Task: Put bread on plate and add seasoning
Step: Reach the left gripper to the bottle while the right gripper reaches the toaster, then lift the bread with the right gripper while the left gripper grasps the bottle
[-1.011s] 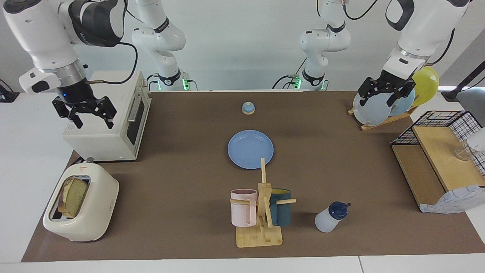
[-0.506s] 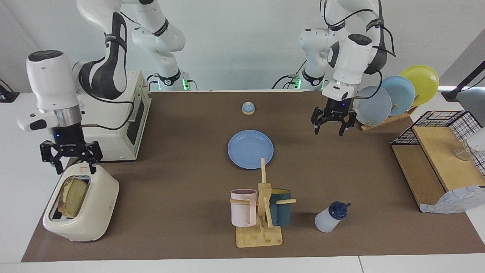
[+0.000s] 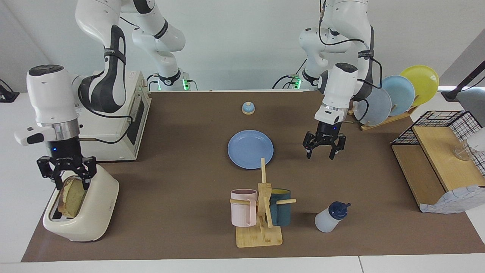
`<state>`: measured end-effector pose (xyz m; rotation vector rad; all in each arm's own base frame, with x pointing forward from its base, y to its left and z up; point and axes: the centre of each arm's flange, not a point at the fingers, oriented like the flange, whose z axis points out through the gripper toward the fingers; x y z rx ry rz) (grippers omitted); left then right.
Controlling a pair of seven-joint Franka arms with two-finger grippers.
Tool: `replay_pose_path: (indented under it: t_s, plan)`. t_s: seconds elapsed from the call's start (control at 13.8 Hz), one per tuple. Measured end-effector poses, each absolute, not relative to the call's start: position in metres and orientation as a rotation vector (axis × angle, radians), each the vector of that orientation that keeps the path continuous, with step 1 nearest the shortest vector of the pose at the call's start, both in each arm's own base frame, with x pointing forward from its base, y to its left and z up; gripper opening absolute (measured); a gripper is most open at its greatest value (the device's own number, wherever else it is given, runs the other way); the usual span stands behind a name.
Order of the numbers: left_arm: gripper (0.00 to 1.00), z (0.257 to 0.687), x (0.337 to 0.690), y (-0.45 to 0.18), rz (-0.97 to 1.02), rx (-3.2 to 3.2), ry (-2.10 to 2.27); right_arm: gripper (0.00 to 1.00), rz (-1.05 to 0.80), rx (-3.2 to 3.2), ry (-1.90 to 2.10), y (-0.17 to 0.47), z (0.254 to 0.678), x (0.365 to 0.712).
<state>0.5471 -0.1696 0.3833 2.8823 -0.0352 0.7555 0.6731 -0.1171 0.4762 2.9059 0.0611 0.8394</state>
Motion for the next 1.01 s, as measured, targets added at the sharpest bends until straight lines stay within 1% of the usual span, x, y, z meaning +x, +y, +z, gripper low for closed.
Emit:
replay_pose_path:
  t_s: [0.22,0.29,0.36,0.58,0.72,0.79,1.01]
  plan:
    - [1.0,0.368,0.577,-0.179,0.747,2.883,-0.033,0.3,0.838,2.894,0.079,-0.127,0.485,0.675]
    - [1.0,0.36,0.582,-0.182,0.738,2.887,-0.036,0.18,0.804,2.903,0.099,-0.128,0.488,0.677]
    - [1.0,0.354,0.588,-0.185,0.734,2.894,-0.036,0.11,0.749,2.93,0.099,-0.13,0.494,0.679]
    - [1.0,0.334,0.612,-0.192,0.769,2.95,0.038,0.1,0.537,3.135,0.054,-0.126,0.525,0.682]
    - [1.0,0.332,0.629,-0.201,0.836,2.976,0.066,0.1,0.452,3.178,0.081,-0.121,0.55,0.681]
    - [1.0,0.335,0.636,-0.205,0.862,2.974,0.07,0.08,0.422,3.171,0.109,-0.117,0.561,0.68]
    - [1.0,0.337,0.654,-0.211,0.911,2.964,0.102,0.07,0.278,3.006,0.355,-0.09,0.581,0.677]
